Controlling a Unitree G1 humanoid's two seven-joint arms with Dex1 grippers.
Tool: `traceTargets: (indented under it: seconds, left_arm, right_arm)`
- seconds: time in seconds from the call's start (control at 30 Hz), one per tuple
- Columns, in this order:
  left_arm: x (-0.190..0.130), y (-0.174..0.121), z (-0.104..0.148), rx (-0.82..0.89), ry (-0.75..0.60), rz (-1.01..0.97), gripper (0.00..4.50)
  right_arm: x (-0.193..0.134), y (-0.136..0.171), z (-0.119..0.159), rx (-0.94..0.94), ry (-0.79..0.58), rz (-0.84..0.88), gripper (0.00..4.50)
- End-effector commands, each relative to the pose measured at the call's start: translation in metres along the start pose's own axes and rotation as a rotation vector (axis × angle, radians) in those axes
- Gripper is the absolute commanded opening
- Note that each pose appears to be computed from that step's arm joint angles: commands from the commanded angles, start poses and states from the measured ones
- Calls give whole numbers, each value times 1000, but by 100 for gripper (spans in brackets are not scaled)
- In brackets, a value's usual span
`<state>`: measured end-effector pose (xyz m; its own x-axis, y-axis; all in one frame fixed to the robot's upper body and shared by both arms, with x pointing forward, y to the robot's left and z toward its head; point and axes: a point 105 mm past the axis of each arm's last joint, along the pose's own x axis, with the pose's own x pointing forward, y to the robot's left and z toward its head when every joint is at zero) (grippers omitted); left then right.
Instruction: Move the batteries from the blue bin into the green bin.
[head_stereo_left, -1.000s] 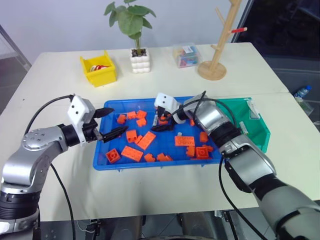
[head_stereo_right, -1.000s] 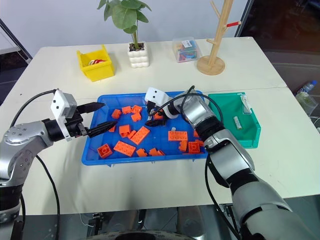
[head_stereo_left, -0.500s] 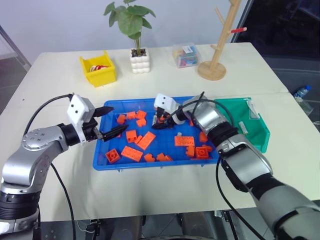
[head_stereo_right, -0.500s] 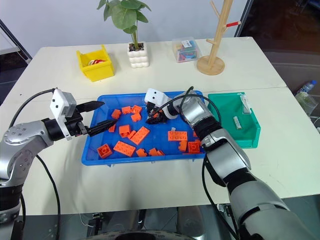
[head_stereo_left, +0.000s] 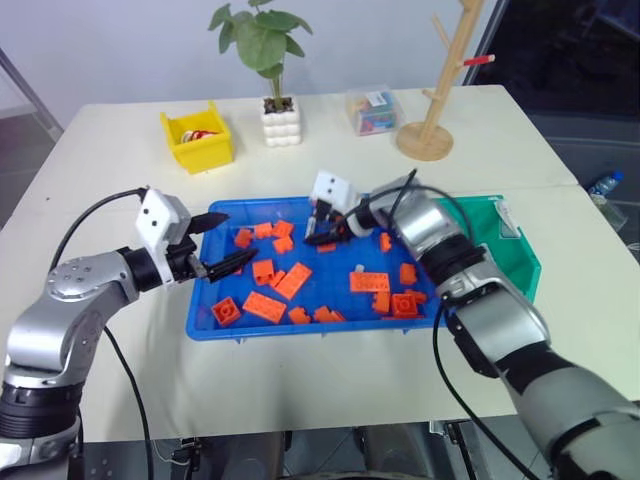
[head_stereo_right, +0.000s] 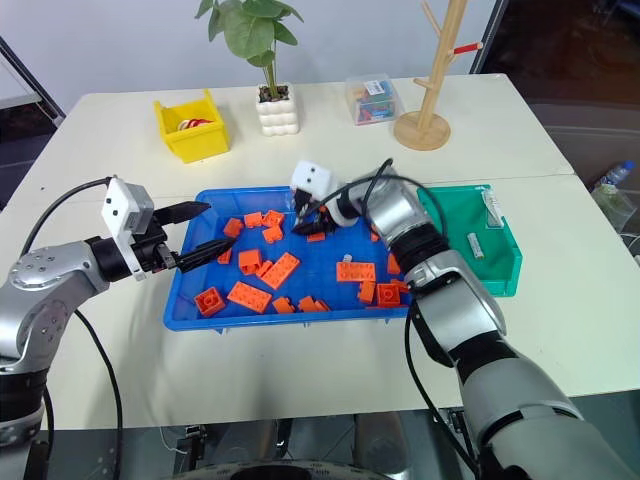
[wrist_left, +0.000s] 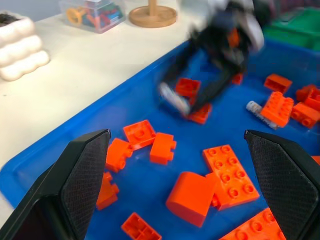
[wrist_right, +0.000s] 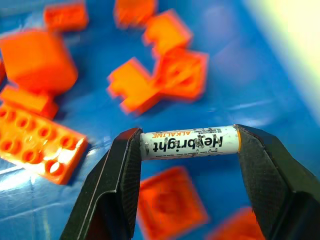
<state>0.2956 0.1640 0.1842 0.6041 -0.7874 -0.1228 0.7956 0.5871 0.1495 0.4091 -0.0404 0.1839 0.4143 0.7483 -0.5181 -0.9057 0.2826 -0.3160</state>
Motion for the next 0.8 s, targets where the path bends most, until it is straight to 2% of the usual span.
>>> traceTargets:
  seconds: [0.03, 0.17, 0.43, 0.63, 0.8]
  left_arm:
    - [12, -5, 14, 28, -62, -73, 450]
    - [30, -7, 34, -14, -160, -138, 450]
    - [58, -16, 43, 3, -179, -287, 450]
    - [63, -12, 41, 21, -158, -327, 450]
    - [62, -4, 36, 24, -132, -331, 450]
  right_arm:
    - [-35, -20, 33, -47, -89, -85, 224]
    - [-81, -40, 26, -25, -74, -207, 224]
    - [-174, -52, -30, 71, 86, -442, 224]
    - [-215, -28, -62, 162, 182, -508, 224]
    - [-223, -2, -74, 227, 209, -504, 224]
